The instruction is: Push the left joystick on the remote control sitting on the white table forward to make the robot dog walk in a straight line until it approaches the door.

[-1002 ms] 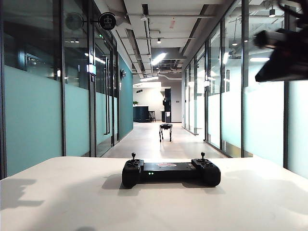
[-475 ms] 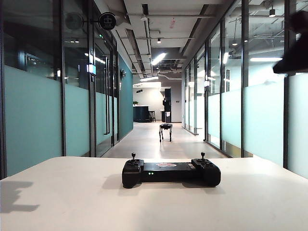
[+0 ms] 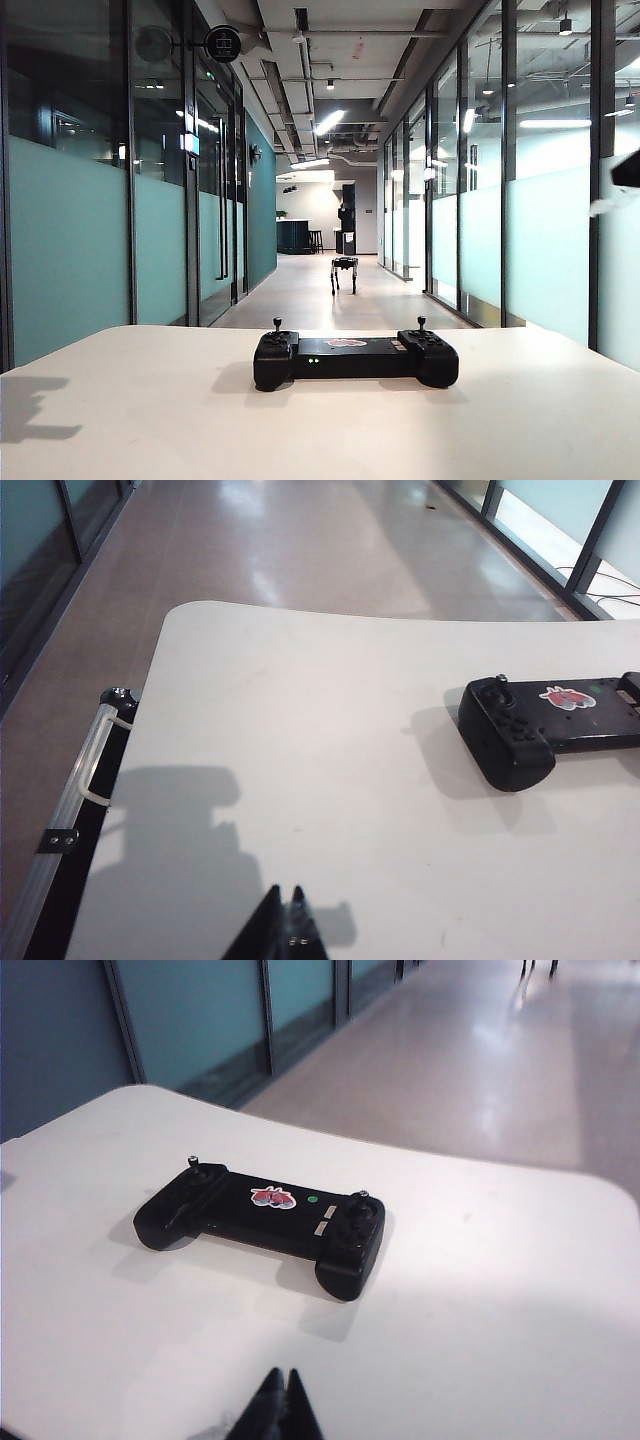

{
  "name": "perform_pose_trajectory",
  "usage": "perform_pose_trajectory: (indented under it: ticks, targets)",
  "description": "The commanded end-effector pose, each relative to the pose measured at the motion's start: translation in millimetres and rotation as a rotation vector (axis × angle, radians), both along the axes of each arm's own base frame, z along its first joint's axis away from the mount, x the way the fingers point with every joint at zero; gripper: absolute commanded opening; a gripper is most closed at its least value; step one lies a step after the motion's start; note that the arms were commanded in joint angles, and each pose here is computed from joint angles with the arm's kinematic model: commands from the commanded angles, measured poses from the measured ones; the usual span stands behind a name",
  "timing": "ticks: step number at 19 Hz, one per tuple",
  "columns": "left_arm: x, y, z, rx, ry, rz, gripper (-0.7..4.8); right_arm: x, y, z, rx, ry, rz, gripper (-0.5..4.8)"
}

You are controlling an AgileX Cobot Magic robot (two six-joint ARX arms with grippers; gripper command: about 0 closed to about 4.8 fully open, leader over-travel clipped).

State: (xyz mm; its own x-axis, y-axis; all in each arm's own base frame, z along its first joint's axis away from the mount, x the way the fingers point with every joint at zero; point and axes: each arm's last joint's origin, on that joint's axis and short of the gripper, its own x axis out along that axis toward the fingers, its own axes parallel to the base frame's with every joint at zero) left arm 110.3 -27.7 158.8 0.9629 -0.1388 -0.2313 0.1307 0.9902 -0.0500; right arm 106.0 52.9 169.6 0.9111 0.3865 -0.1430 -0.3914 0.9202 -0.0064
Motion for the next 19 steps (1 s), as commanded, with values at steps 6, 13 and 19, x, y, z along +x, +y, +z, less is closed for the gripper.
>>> perform_pose_trajectory:
  ticks: [6, 13, 19]
  targets:
    - [0.3, -0.1, 1.4, -0.006, -0.01, -0.001, -0.05, -10.6, -27.7, -7.3, -0.006, -0.071, -0.197, -0.06]
    - [0.3, -0.1, 1.5, -0.006, -0.01, -0.001, -0.05, -9.2, -40.9, -2.8, 0.025, -0.181, -0.323, -0.06]
    - [0.3, -0.1, 1.4, -0.006, -0.01, -0.001, -0.05, -8.5, -51.2, -1.1, 0.027, -0.199, -0.386, -0.06]
